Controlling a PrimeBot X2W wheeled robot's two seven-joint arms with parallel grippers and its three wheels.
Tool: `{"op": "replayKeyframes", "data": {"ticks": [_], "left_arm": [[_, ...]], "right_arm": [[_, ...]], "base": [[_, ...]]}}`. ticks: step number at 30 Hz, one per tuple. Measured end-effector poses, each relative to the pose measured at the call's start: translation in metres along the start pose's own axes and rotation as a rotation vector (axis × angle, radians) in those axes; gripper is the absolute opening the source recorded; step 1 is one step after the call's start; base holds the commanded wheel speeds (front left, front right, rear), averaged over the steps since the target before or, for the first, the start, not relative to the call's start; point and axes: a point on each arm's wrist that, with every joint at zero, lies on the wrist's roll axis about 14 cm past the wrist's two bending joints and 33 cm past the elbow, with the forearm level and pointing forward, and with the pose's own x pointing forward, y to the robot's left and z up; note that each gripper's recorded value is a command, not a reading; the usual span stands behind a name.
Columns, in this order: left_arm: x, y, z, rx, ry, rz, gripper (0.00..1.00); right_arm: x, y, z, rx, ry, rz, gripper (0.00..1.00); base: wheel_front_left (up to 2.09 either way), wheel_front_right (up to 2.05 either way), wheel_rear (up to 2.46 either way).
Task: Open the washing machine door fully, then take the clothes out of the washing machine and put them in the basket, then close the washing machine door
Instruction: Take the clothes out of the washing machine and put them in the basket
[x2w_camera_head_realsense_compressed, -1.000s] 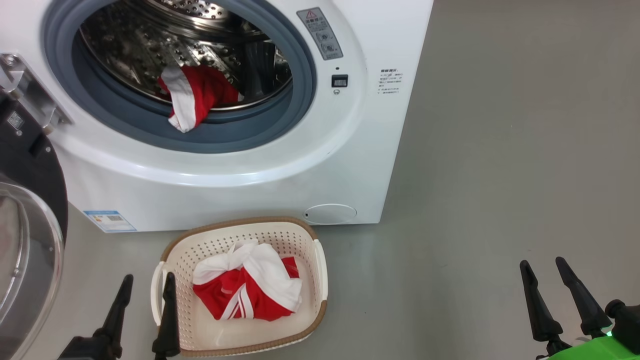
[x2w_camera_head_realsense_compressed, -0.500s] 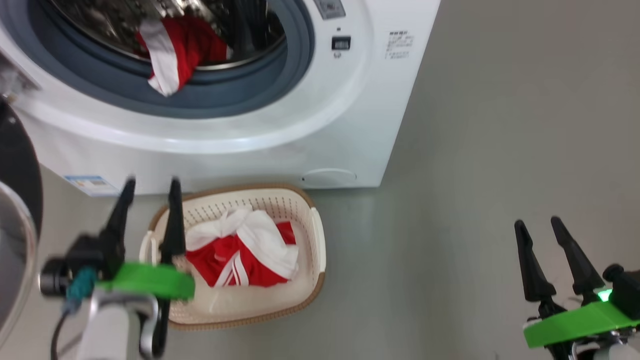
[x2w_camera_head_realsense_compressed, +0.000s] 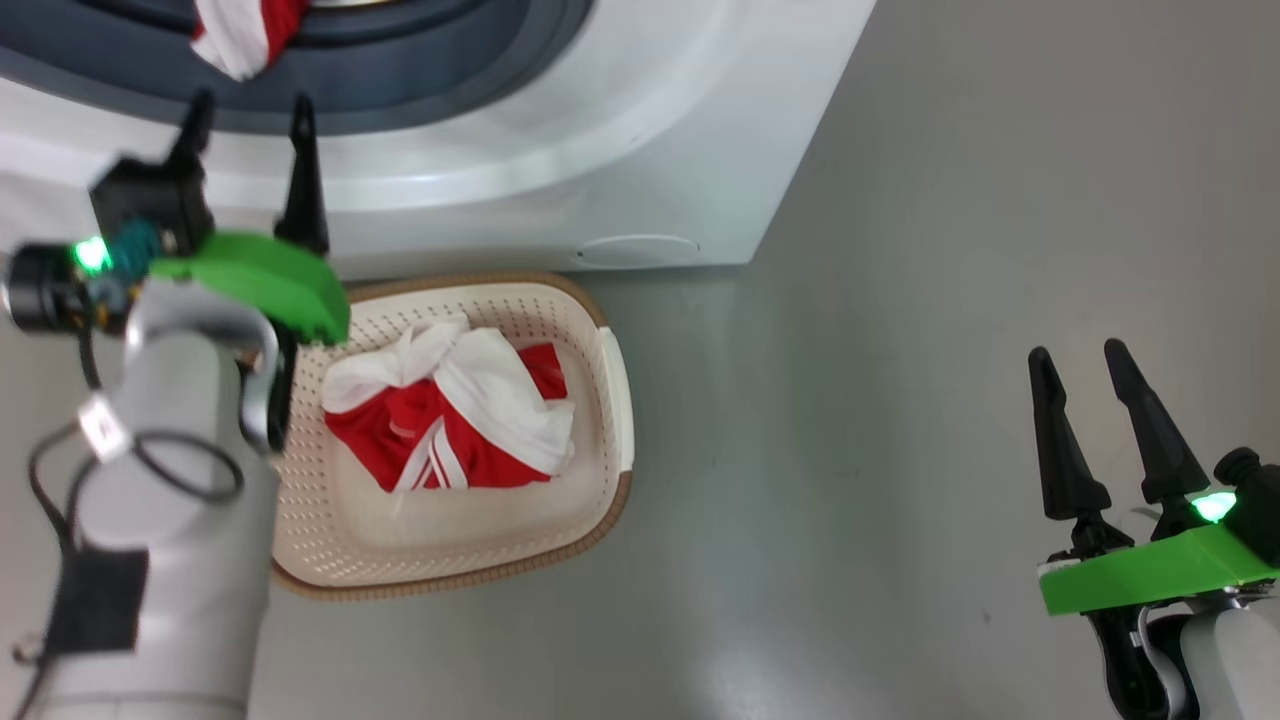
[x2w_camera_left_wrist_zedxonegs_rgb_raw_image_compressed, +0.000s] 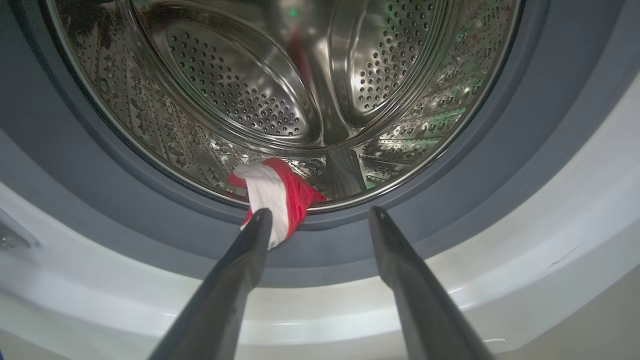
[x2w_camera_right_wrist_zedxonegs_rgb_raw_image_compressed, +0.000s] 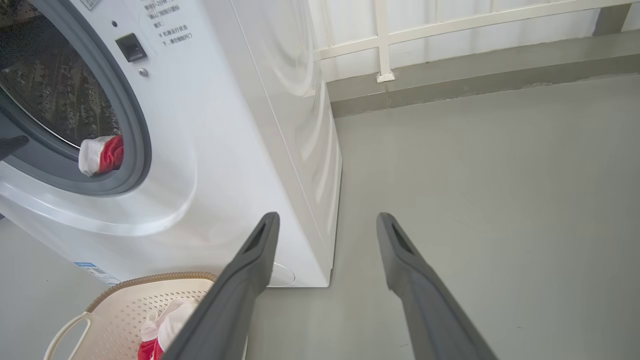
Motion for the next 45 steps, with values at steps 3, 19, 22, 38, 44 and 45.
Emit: {"op": "replayKeyframes", "data": {"ticks": [3,19,22,38,44,45], "left_arm": [[0.019,-0.001,-0.004,0.013,0.044,0.001,1.00],[0.081,0.010,-0.025,0.134,0.206,0.025,1.00],[0.089,0.013,-0.033,0.143,0.237,0.031,1.00],[0.108,0.019,-0.077,0.186,0.354,0.060,1.00],[0.109,0.022,-0.079,0.207,0.368,0.073,0.08],[0.109,0.023,-0.080,0.210,0.369,0.074,0.00]], "right_arm": [[0.005,-0.003,-0.005,-0.001,0.010,-0.006,1.00],[0.018,-0.012,-0.016,0.009,0.023,-0.036,1.00],[0.016,-0.017,-0.020,0.008,0.033,-0.053,1.00],[0.015,-0.032,-0.027,0.000,0.050,-0.103,1.00],[0.014,-0.033,-0.027,0.001,0.051,-0.108,1.00],[0.014,-0.033,-0.027,0.001,0.050,-0.108,1.00]], "base": [[0.00,0.00,0.00],[0.00,0.00,0.00],[0.00,0.00,0.00],[0.00,0.00,0.00],[0.00,0.00,0.00],[0.00,0.00,0.00]]}}
